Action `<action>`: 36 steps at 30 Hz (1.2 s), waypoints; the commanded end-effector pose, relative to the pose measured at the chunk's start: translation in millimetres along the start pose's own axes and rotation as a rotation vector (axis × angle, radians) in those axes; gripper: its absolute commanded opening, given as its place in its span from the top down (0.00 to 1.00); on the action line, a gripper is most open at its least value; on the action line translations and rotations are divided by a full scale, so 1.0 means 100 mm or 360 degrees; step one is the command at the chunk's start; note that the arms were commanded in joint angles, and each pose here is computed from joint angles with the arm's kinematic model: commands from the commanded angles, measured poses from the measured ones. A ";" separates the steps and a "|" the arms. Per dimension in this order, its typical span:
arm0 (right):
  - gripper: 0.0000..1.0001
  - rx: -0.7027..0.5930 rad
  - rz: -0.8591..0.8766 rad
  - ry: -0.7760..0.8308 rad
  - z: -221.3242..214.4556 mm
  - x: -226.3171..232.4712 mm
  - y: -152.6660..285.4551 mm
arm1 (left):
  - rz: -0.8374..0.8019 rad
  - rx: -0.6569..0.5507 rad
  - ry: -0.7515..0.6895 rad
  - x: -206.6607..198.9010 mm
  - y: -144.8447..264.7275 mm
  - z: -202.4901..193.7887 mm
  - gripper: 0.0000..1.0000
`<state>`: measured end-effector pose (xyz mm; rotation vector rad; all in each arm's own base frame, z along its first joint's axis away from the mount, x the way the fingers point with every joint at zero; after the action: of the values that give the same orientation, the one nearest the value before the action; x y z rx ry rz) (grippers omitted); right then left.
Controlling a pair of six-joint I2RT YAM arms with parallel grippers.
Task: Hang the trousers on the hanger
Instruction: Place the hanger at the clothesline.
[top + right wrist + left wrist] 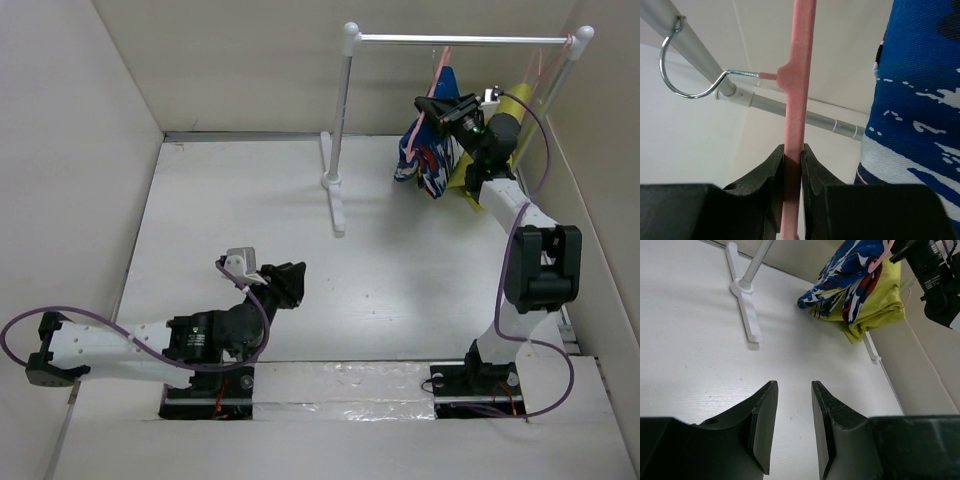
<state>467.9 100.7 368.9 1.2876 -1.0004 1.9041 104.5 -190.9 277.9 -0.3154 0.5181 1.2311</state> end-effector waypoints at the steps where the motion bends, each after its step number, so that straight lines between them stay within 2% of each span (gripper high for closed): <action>1: 1.00 0.0021 0.0642 0.0409 -0.14 1.16 0.28 | 0.0005 -0.0024 0.0009 -0.05 -0.02 -0.01 0.70; 12: 1.00 0.0075 0.0754 0.0433 -0.24 1.34 0.42 | -0.0013 -0.0049 -0.0033 -0.12 -0.05 0.00 0.69; 16: 1.00 0.0027 0.0764 0.0483 -0.08 1.51 0.38 | -0.0022 -0.0045 -0.0019 -0.12 -0.04 -0.01 0.69; 26: 1.00 -0.0087 0.0554 0.0404 0.43 1.01 0.13 | -0.0032 -0.0025 -0.0015 -0.13 -0.04 -0.03 0.68; 36: 1.00 -0.0085 0.0518 0.0380 0.55 0.76 0.05 | -0.0034 -0.0027 -0.0020 -0.16 -0.07 -0.04 0.68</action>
<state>493.2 54.6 384.0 1.1891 -1.0693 1.9627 105.9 -204.5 278.3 -0.3077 0.4820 1.2263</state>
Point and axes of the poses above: each gripper's point midway between its finger pads, its own y axis back along the fingers, its own x axis along the line the jaws close on, z = x × y, the point moved 6 cm from there along y, back along the fingers
